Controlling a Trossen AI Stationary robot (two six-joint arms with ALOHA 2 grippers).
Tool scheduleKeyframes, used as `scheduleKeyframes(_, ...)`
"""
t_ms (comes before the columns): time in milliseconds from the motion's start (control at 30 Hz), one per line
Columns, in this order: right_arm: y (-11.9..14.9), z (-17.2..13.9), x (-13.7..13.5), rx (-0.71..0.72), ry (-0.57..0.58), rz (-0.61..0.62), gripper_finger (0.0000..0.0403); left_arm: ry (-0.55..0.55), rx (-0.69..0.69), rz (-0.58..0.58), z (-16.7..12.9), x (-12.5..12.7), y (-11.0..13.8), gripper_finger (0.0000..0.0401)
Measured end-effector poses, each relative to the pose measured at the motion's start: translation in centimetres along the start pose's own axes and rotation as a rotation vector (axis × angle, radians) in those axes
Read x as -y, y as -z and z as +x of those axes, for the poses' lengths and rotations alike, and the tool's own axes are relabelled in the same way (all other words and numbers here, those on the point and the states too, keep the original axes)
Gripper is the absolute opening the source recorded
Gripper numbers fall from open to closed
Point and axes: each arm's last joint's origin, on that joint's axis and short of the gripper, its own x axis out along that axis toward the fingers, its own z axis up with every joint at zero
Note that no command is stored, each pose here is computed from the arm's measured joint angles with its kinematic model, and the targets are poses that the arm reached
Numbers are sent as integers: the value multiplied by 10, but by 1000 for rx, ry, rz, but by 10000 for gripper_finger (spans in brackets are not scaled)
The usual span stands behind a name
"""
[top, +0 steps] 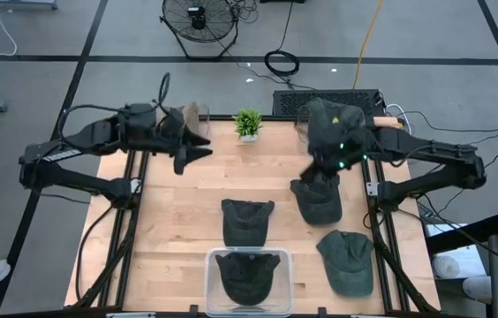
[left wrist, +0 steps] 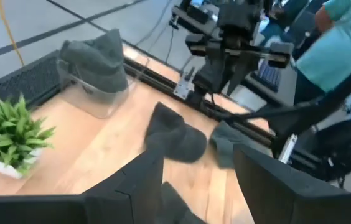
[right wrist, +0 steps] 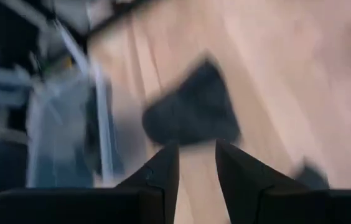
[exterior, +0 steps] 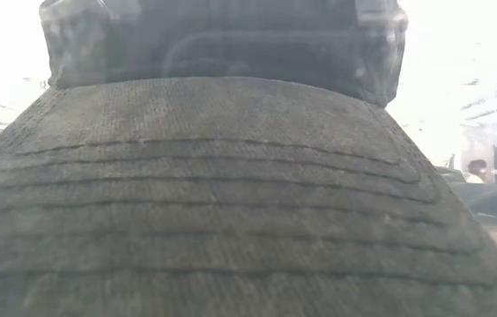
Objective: Pick & Place hat
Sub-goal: Put the dark gray cap into the right transparent bin
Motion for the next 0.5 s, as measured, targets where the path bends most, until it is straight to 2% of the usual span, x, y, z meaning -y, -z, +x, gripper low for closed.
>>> scheduleKeyframes(167,36,11,-1,-265,68,-40,96,-10,-113,26,15,16,14,202)
scheduleKeyframes(300,61,26,5,-371,76,-64,111,7,-191,47,29,30,28,202)
scheduleKeyframes(400,79,36,9,-447,86,-31,128,26,-231,63,37,41,36,202)
scheduleKeyframes(500,93,39,8,-519,48,24,148,13,-231,66,41,47,41,202)
